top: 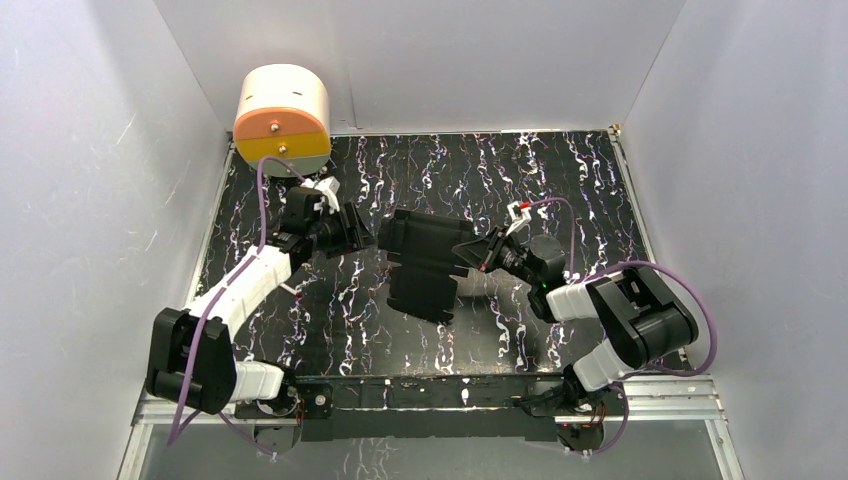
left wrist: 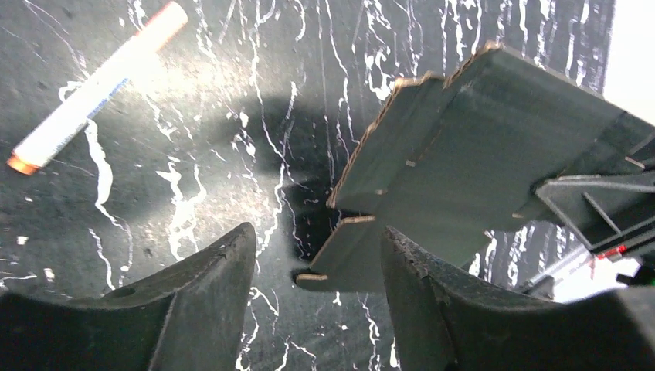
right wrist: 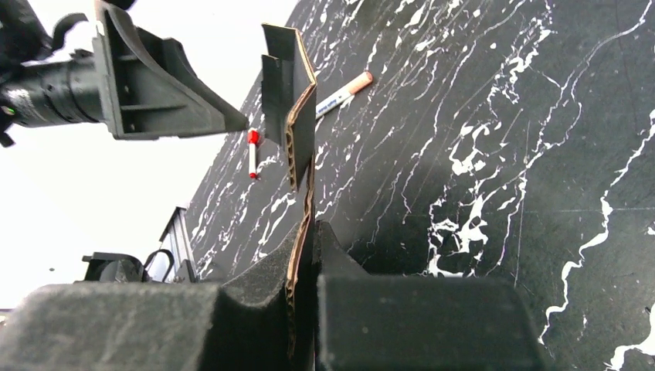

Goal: Fold the paper box
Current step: Fold the paper box at the center of the board.

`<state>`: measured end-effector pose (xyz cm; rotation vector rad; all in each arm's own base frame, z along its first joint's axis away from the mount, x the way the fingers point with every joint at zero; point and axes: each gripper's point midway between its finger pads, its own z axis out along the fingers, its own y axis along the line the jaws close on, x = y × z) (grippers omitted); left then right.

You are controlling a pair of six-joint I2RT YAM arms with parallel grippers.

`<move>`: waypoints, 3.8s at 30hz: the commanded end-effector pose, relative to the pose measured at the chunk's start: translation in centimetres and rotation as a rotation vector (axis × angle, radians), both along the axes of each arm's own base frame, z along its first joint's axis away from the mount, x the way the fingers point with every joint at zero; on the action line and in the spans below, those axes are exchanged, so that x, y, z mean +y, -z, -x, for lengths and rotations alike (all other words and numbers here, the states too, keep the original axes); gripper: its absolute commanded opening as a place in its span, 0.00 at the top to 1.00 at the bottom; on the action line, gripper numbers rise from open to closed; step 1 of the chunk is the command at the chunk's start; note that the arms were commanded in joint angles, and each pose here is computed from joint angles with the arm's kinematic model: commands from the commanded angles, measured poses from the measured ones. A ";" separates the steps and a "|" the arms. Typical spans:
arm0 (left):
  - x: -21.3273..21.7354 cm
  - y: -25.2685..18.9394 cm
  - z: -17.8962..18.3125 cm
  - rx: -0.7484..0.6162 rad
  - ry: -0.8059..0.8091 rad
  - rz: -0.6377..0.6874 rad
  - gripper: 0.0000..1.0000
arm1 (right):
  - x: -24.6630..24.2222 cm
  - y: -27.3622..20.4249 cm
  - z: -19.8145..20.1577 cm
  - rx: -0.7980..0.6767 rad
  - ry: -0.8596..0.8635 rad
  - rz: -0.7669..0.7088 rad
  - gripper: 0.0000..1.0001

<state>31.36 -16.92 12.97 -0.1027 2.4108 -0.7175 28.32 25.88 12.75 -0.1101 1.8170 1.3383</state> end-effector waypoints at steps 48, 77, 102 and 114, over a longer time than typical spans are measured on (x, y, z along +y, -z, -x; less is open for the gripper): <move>-5.8 -3.6 3.3 -0.258 0.160 0.524 0.81 | 0.1 -6.8 1.3 -0.074 -0.064 -0.167 0.95; -9.2 -3.4 4.1 -0.395 0.163 0.185 0.81 | -0.1 -3.5 -0.5 0.004 0.081 0.033 0.96; -1.4 -2.7 1.0 -0.118 0.050 0.206 0.33 | 1.1 -4.9 0.9 -0.034 -0.039 -0.032 0.94; -3.1 -0.1 3.8 -0.051 0.063 0.420 0.33 | 1.3 -7.4 1.5 -0.061 -0.068 -0.128 0.94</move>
